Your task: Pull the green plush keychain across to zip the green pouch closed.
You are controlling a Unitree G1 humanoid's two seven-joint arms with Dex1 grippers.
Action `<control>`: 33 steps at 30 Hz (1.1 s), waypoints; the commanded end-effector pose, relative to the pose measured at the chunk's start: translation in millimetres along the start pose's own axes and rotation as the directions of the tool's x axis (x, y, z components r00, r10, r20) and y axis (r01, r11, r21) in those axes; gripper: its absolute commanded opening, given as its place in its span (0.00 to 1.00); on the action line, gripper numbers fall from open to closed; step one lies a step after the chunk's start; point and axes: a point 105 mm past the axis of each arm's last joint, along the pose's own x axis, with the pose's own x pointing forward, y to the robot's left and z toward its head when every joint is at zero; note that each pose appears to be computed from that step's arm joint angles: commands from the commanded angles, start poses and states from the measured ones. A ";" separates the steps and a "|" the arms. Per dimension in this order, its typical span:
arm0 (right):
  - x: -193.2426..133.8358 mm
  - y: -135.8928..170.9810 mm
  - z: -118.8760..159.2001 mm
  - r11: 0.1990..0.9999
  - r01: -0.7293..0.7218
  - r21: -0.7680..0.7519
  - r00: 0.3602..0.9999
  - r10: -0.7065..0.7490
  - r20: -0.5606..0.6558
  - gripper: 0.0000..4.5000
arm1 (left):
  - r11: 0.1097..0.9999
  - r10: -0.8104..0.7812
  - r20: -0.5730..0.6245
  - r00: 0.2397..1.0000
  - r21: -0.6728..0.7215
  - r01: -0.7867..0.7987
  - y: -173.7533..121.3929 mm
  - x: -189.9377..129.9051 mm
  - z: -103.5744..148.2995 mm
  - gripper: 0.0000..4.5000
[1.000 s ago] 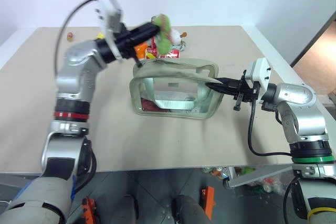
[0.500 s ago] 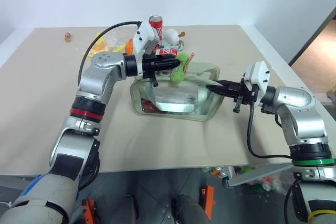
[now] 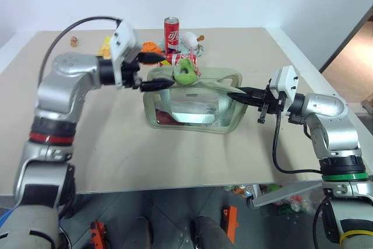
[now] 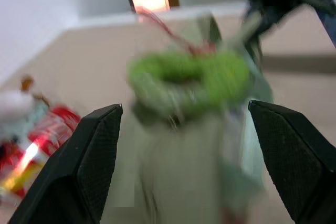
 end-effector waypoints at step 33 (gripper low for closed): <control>17.7 -8.6 67.1 0.985 0.011 -0.175 0.993 0.009 0.116 0.61 | 0.952 0.259 0.115 0.959 -0.199 -0.233 -13.2 5.0 -43.2 0.00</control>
